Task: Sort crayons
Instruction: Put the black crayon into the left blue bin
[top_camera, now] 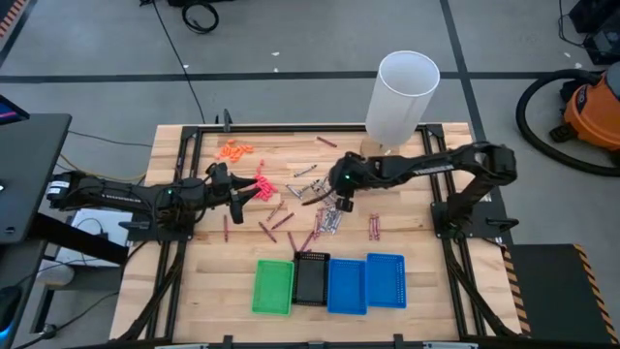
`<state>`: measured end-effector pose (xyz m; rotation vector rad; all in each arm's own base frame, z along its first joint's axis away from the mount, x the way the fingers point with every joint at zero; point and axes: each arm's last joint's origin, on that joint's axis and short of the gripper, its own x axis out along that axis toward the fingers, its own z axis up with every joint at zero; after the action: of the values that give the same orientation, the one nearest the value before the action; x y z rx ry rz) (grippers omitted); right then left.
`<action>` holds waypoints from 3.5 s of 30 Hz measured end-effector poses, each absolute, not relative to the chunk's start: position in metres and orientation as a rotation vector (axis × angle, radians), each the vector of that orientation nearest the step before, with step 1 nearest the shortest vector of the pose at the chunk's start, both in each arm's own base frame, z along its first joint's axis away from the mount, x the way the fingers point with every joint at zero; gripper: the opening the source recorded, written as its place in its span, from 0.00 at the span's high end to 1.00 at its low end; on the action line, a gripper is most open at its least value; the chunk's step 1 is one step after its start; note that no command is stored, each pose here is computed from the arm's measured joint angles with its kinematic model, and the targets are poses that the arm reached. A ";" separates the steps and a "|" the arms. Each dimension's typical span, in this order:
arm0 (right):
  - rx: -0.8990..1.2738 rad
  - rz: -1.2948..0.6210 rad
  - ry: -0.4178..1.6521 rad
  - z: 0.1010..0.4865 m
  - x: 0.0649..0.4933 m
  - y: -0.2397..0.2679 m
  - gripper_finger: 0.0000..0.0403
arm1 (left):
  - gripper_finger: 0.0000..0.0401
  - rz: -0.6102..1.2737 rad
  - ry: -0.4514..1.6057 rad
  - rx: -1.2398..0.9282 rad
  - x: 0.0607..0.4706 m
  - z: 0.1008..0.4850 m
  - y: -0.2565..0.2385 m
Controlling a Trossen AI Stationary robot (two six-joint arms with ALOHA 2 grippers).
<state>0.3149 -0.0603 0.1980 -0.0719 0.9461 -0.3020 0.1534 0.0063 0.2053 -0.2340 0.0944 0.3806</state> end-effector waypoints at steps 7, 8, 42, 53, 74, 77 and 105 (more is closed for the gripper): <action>-0.098 -0.269 1.096 0.179 0.327 -0.079 0.63 | 0.61 0.369 0.104 -0.227 0.153 0.205 0.006; -0.109 -0.256 1.124 0.176 0.327 -0.080 0.63 | 0.61 0.362 0.108 -0.226 0.153 0.204 0.006; 0.028 -0.070 1.408 0.140 0.306 -0.114 0.91 | 0.61 0.363 0.126 -0.203 0.153 0.203 0.006; 0.027 -0.117 1.459 0.145 0.301 -0.106 0.92 | 0.61 0.363 0.126 -0.203 0.153 0.203 0.006; -0.024 0.088 1.121 0.225 0.300 0.041 0.92 | 0.61 0.368 0.153 -0.208 0.153 0.200 0.006; 0.003 0.120 1.113 0.225 0.297 0.069 0.92 | 0.61 0.367 0.152 -0.208 0.153 0.200 0.006; 0.203 0.049 1.258 0.166 0.297 0.151 0.77 | 0.61 0.359 0.094 -0.220 0.153 0.206 0.006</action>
<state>0.2973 0.1509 0.1664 0.2031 1.2576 0.0487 0.1534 0.0057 0.2056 -0.2205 0.0937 0.3590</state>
